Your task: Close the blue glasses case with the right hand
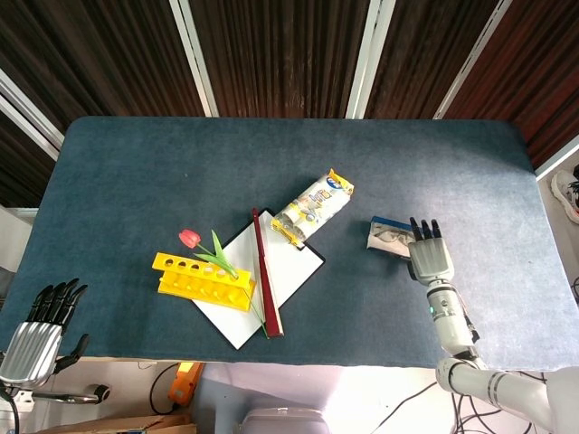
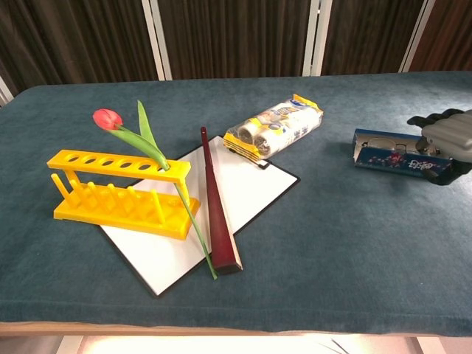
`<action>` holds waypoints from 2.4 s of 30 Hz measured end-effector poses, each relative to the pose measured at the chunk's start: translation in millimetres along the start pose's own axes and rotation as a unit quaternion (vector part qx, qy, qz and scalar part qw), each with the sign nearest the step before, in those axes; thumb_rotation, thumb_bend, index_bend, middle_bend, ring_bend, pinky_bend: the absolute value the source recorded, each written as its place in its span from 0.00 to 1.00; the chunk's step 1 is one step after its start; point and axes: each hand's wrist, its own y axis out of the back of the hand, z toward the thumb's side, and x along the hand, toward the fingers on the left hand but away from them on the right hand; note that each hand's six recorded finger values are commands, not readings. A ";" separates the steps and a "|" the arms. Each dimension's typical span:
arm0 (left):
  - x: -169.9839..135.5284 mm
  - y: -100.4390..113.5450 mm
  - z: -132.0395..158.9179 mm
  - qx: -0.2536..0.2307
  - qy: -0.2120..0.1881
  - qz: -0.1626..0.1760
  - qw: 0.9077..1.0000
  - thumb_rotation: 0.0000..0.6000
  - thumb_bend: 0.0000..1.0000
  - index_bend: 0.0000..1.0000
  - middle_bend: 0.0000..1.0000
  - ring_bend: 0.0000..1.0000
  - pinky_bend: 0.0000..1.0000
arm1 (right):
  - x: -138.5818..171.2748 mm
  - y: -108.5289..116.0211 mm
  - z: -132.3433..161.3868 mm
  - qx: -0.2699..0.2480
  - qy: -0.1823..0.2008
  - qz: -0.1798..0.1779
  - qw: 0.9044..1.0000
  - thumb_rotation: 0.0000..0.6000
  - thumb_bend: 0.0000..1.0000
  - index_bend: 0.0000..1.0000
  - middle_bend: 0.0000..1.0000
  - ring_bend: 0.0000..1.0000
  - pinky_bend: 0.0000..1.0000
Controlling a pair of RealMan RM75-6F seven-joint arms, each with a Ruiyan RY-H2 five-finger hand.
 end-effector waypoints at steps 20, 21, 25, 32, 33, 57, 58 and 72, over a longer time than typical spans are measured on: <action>0.7 -2.3 1.6 0.004 -0.001 -0.004 1.000 1.00 0.37 0.00 0.00 0.00 0.04 | 7.0 21.6 -36.6 -0.032 -0.027 -0.025 0.999 1.00 0.66 0.70 0.09 0.00 0.15; 0.7 -2.8 1.9 0.005 -0.002 -0.004 1.000 1.00 0.37 0.00 0.00 0.00 0.04 | 6.5 21.1 -39.2 -0.034 -0.031 -0.023 0.999 1.00 0.66 0.70 0.09 0.00 0.15; 1.7 -4.8 3.0 0.007 -0.001 -0.007 1.000 1.00 0.37 0.00 0.00 0.00 0.04 | 2.2 18.7 -47.6 -0.040 -0.041 -0.015 0.998 1.00 0.66 0.70 0.09 0.00 0.15; 3.6 -7.3 2.8 0.009 0.001 -0.012 1.000 1.00 0.37 0.00 0.00 0.00 0.04 | -6.4 14.1 -57.6 -0.042 -0.054 -0.007 0.998 1.00 0.66 0.70 0.09 0.00 0.15; 3.9 -7.3 2.7 0.009 0.002 -0.012 1.000 1.00 0.37 0.00 0.00 0.00 0.04 | -8.2 13.2 -59.3 -0.042 -0.057 -0.005 0.997 1.00 0.66 0.70 0.09 0.00 0.15; 6.7 -10.6 3.6 0.011 0.003 -0.019 1.000 1.00 0.37 0.00 0.00 0.00 0.04 | -29.9 -7.2 -87.5 -0.037 -0.100 0.046 0.993 1.00 0.64 0.40 0.04 0.00 0.11; 6.8 -10.5 3.5 0.011 0.003 -0.018 1.000 1.00 0.37 0.00 0.00 0.00 0.04 | -31.2 -7.2 -89.2 -0.037 -0.103 0.047 0.993 1.00 0.63 0.39 0.04 0.00 0.11; 7.0 -10.0 2.7 0.010 0.004 -0.018 1.000 1.00 0.37 0.00 0.00 0.00 0.04 | -36.2 7.9 -120.0 -0.051 -0.147 0.026 0.987 1.00 0.31 0.29 0.00 0.00 0.09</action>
